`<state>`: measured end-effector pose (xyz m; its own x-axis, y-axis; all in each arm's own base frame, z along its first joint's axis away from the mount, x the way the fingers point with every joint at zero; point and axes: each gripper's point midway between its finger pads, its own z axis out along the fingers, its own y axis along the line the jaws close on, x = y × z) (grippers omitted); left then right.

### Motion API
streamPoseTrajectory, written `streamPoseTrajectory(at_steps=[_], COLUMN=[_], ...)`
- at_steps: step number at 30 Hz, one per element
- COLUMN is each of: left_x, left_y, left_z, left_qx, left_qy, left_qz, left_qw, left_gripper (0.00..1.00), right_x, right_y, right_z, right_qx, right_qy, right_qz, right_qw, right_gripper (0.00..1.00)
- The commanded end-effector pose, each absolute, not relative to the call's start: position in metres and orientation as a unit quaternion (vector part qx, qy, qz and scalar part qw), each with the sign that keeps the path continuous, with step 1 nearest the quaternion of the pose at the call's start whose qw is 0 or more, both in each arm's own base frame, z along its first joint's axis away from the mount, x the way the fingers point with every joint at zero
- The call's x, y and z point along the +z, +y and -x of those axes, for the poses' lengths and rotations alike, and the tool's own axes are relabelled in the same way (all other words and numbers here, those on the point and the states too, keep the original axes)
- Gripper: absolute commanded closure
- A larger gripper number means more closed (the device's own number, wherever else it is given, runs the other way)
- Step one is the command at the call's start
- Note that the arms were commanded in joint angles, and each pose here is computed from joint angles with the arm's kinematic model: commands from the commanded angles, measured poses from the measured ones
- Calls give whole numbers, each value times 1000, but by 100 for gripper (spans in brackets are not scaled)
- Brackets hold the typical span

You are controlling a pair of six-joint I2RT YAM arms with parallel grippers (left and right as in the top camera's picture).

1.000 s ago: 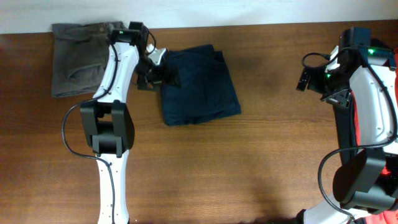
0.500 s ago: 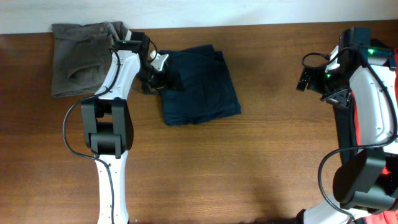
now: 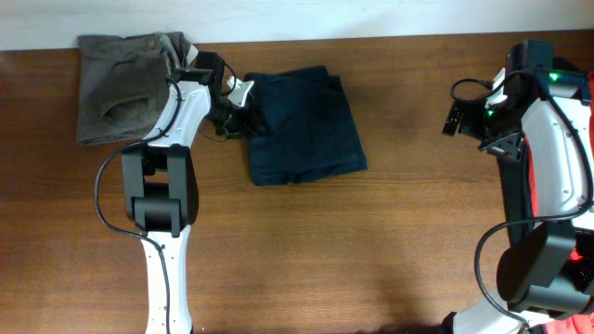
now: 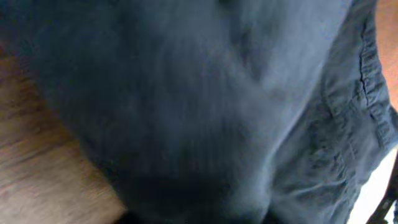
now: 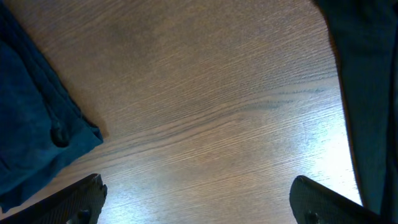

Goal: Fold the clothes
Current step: 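Grasp the left edge of the folded navy trousers with the left gripper, then drag the folded navy trousers with the left gripper onto the grey trousers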

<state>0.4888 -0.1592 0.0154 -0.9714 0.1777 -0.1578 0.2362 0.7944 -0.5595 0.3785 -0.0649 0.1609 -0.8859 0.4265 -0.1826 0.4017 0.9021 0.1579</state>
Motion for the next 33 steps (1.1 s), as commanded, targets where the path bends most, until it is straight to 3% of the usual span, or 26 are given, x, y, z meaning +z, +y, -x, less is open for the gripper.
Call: streamPoseTrajectory(at_steps=[1, 9, 22, 33], left_x=[1, 18, 111, 118], left_y=[-164, -165, -109, -48], left_z=[-485, -501, -564, -584], left_qx=[-303, -296, -190, -85], left_qy=[945, 944, 952, 959], left_qz=[-117, -128, -118, -119], left_qw=[40, 73, 207, 243], left_gripper=[97, 100, 100, 100], right_x=[164, 164, 164, 164], right_y=[-68, -68, -68, -68], right_z=[-379, -379, -379, -379], right_qx=[51, 51, 51, 51], right_qy=[969, 969, 970, 969], right_qz=[-212, -212, -212, -212], right_qw=[112, 112, 112, 112], right_gripper=[1, 1, 1, 1])
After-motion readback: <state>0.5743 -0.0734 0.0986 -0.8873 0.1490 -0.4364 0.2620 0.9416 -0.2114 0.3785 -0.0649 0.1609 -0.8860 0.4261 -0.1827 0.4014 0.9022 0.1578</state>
